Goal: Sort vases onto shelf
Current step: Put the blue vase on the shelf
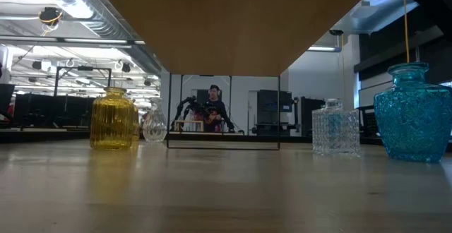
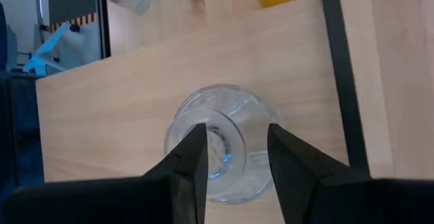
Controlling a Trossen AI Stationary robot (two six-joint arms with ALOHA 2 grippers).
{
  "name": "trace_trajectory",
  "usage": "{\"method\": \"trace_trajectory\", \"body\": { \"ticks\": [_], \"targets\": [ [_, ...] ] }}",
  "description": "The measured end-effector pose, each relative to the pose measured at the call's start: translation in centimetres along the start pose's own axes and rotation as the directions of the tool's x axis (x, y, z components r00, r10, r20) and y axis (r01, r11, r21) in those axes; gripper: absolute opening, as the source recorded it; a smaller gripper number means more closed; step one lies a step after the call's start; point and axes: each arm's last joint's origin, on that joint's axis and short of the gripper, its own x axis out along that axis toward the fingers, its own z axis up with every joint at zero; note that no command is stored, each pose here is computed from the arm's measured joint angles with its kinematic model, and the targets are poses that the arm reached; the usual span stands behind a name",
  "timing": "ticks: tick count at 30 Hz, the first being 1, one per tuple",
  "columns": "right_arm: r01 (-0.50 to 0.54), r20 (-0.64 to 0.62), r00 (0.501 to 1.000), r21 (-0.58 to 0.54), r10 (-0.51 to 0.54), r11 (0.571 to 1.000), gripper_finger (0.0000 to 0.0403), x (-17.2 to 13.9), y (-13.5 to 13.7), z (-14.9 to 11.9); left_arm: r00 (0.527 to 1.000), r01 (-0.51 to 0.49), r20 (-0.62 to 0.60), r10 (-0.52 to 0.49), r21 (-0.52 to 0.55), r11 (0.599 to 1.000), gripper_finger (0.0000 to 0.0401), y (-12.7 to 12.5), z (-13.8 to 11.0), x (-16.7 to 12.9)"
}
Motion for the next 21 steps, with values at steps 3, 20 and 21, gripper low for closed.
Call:
{"method": "trace_trajectory", "body": {
  "ticks": [3,20,21],
  "targets": [
    [0.001,-0.007,1.000,0.021,-0.001,1.000,0.0117,-0.2,-0.4,-0.1,1.000,0.000,0.000,0.000,0.000,1.000,0.0072,0.0,0.0,0.0],
    [0.198,0.075,0.979,-0.116,-0.190,0.973,0.0117,-10.1,3.1,-6.0,1.000,0.022,-0.006,-0.022,0.003,1.000,0.0072,-0.1,0.0,0.0],
    [0.228,0.069,0.973,-0.126,-0.221,0.965,0.0117,-10.0,3.5,-6.4,1.000,0.022,-0.006,-0.022,0.005,1.000,0.0072,-0.1,0.0,0.0]
  ]
}}
